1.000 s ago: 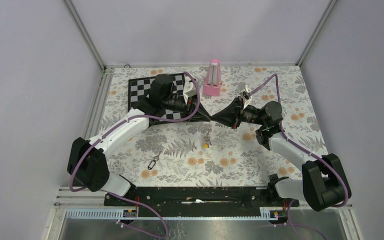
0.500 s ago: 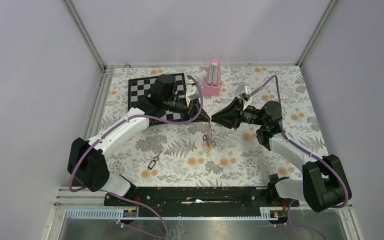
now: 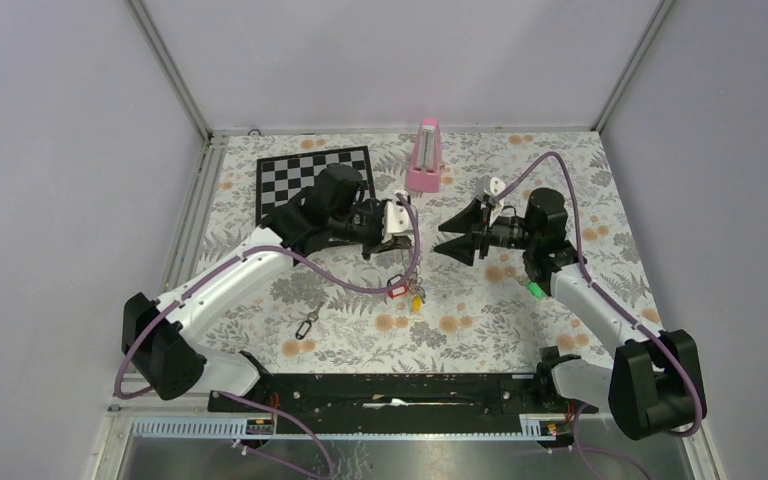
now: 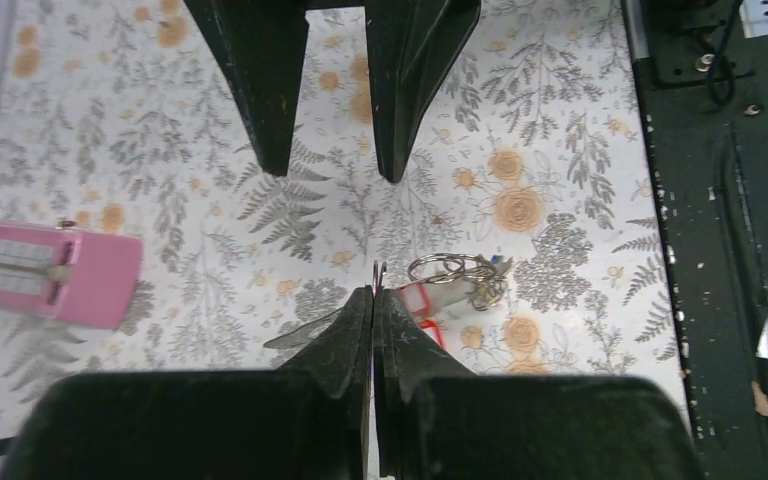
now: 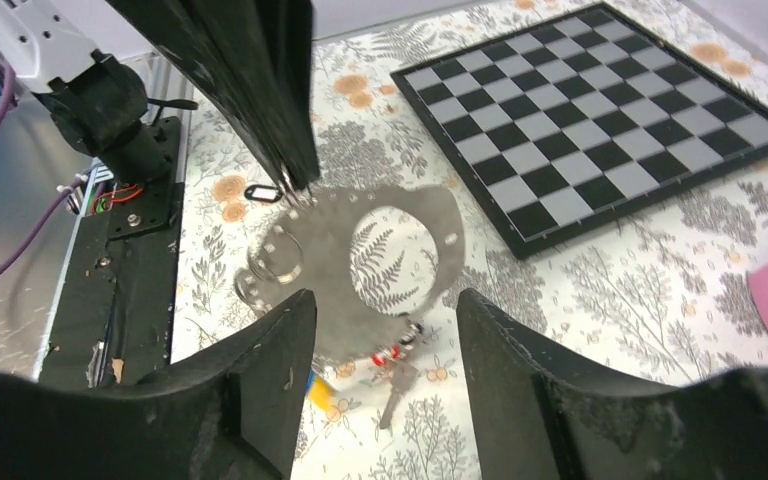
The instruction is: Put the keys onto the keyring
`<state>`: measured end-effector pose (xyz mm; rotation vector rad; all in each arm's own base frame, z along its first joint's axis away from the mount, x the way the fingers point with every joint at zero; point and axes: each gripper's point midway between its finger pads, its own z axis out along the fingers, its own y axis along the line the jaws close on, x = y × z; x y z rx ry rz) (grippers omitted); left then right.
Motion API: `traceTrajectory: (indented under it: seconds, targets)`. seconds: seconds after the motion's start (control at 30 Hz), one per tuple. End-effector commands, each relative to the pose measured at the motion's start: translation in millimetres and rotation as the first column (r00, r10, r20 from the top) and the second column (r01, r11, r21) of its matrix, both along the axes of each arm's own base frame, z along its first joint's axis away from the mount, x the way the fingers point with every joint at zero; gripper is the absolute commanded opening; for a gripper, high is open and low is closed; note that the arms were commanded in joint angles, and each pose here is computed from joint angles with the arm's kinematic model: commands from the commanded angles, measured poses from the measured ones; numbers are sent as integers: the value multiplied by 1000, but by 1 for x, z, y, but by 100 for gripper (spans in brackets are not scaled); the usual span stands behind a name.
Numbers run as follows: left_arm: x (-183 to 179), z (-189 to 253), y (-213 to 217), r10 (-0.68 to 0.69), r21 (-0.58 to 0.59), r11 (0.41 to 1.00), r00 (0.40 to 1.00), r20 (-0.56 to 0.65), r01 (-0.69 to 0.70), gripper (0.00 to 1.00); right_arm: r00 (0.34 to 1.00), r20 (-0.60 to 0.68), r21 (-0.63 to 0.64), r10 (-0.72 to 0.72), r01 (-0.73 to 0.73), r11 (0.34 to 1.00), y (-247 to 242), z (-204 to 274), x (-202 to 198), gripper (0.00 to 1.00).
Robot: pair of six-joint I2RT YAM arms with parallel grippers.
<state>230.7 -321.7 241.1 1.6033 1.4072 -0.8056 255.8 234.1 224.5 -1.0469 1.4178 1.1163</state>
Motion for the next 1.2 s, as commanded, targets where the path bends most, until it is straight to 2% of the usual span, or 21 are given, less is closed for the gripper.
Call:
traceTrajectory:
  seconds: [0.0,0.13,0.2,0.3,0.37,0.53,0.87,1.17]
  targets:
    - [6,26,5,5,-34,999,989,147,0,0,997,2,-35,-74,74,997,-17,15,14,63]
    - [-3,17,6,-10,-34,999,995,96,13,0,967,-109,-179,-229,208,962,-42,-7,23,66]
    - [-6,14,6,5,-39,999,998,55,-3,0,947,-109,-290,-301,260,921,-60,-21,21,68]
    - [-7,9,7,41,-35,999,999,-7,-41,0,908,-84,-453,-410,332,827,-90,-46,18,69]
    - [-5,7,8,76,-24,997,996,-41,-77,0,868,-70,-569,-491,370,735,-115,-65,15,70]
    - [-12,-3,10,66,1,998,994,-88,-66,0,823,-53,-738,-565,349,577,-156,-99,9,68]
    - [-22,-9,5,54,-4,998,979,-196,-56,0,816,-42,-891,-576,230,391,-213,-144,9,60]
    - [-18,-9,3,66,0,998,977,-201,-68,0,825,-88,-934,-558,127,334,-238,-165,6,49]
